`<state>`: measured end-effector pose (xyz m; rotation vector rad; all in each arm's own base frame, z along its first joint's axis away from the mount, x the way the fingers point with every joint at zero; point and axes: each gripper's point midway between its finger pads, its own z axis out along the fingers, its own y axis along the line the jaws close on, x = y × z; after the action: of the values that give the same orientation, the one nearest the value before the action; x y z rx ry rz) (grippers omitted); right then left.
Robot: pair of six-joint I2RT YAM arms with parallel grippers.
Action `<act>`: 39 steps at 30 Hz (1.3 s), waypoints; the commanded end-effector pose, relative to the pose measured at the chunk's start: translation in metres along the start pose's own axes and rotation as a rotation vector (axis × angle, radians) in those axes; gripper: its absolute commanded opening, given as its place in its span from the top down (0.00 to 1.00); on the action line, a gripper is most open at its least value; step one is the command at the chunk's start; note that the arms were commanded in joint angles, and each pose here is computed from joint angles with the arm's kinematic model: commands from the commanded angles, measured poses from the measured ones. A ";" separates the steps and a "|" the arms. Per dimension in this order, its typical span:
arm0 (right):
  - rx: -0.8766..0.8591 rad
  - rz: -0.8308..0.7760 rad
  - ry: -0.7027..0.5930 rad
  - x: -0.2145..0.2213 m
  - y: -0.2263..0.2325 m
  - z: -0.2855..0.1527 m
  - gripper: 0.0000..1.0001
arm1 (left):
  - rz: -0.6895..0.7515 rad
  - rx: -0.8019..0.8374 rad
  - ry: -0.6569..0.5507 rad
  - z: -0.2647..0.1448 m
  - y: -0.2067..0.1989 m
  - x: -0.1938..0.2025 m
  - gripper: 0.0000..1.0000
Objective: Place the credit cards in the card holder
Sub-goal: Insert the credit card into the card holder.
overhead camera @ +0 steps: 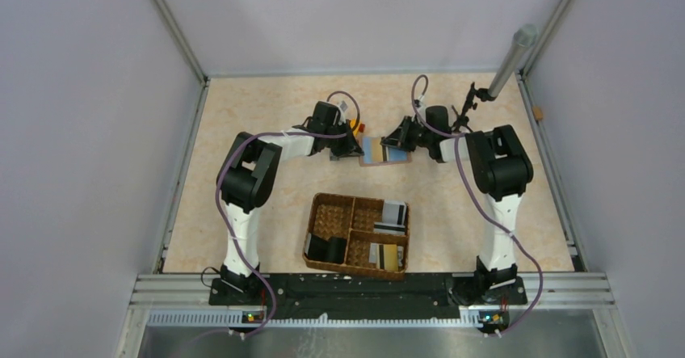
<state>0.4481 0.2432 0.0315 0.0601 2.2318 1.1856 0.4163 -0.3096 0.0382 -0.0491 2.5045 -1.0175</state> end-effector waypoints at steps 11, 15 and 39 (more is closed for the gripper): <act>0.123 -0.134 0.024 -0.007 0.008 -0.007 0.65 | 0.009 0.059 -0.021 0.006 -0.012 -0.005 1.00; 0.163 -0.186 0.016 -0.016 0.014 -0.015 0.57 | 0.005 0.050 -0.030 0.005 -0.010 -0.006 1.00; 0.171 -0.138 0.068 0.013 0.037 -0.003 0.58 | 0.009 0.108 -0.018 0.006 -0.019 -0.007 0.85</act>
<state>0.4265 0.2454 0.0417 -0.0883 2.3719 0.8724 0.4191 -0.3184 0.0469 -0.0485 2.4670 -1.0878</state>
